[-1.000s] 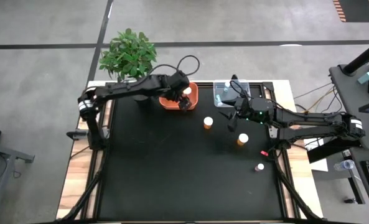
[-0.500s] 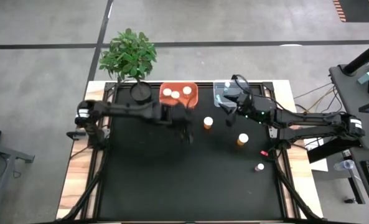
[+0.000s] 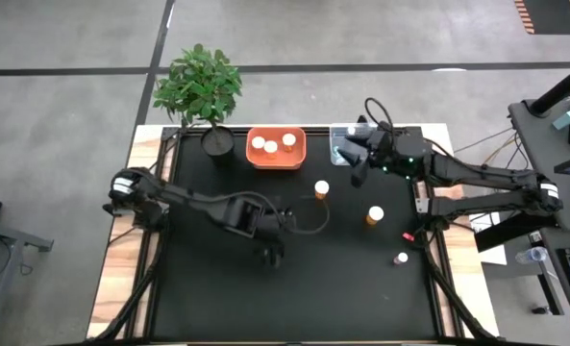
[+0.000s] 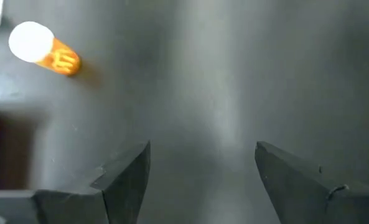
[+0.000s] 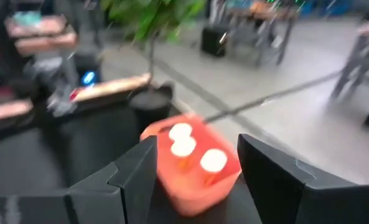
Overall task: Pick and place medicine bottles into bin by pill shape (circle, oval)
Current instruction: Put the orange pill bottle into the orange bin
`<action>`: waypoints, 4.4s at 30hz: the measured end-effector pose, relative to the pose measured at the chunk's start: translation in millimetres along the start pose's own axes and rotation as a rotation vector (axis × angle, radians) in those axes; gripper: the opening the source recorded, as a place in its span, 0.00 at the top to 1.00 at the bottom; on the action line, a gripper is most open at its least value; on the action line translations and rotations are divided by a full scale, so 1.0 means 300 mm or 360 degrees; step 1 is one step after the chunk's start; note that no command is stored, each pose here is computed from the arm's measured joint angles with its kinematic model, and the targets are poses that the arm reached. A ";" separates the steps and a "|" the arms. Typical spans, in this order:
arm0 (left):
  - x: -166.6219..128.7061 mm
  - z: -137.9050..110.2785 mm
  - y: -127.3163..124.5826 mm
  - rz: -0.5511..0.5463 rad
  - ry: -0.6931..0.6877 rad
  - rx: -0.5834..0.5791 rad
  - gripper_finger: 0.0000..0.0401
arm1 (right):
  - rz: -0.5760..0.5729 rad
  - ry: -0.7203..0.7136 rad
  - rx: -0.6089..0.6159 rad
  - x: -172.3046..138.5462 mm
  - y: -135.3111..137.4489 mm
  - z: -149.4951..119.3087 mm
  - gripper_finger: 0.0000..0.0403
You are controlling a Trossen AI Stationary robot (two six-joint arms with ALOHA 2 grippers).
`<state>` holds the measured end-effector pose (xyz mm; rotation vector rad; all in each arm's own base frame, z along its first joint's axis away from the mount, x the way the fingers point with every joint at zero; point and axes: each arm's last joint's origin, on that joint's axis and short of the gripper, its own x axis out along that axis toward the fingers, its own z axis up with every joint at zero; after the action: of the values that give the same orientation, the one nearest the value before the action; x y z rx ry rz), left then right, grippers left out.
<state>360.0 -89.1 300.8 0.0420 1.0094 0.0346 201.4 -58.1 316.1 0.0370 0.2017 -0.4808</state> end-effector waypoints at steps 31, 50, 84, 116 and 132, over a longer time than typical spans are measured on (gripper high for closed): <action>-0.155 -0.278 -0.052 -0.0044 -0.0589 0.0079 0.33 | 0.0496 0.0609 0.0126 -0.093 0.238 -0.142 0.47; -0.190 -0.473 0.056 0.0174 -0.0934 -0.0115 0.33 | 0.0394 0.0858 0.0127 0.024 0.303 -0.253 0.47; -0.205 -0.500 0.095 0.0496 -0.0999 -0.0234 0.33 | 0.0093 0.0831 0.0169 0.110 0.216 -0.266 0.47; -0.162 -0.539 0.105 0.0713 -0.1012 -0.0130 0.33 | 0.0027 0.0915 0.0026 0.262 0.294 -0.044 0.97; -0.177 -0.534 0.112 0.0849 -0.1022 -0.0076 0.33 | -0.0225 0.1363 0.0069 0.339 0.296 -0.105 0.48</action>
<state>195.7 -55.0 262.4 0.2617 0.3326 0.5025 325.0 -23.1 263.6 0.2741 1.0386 -0.5888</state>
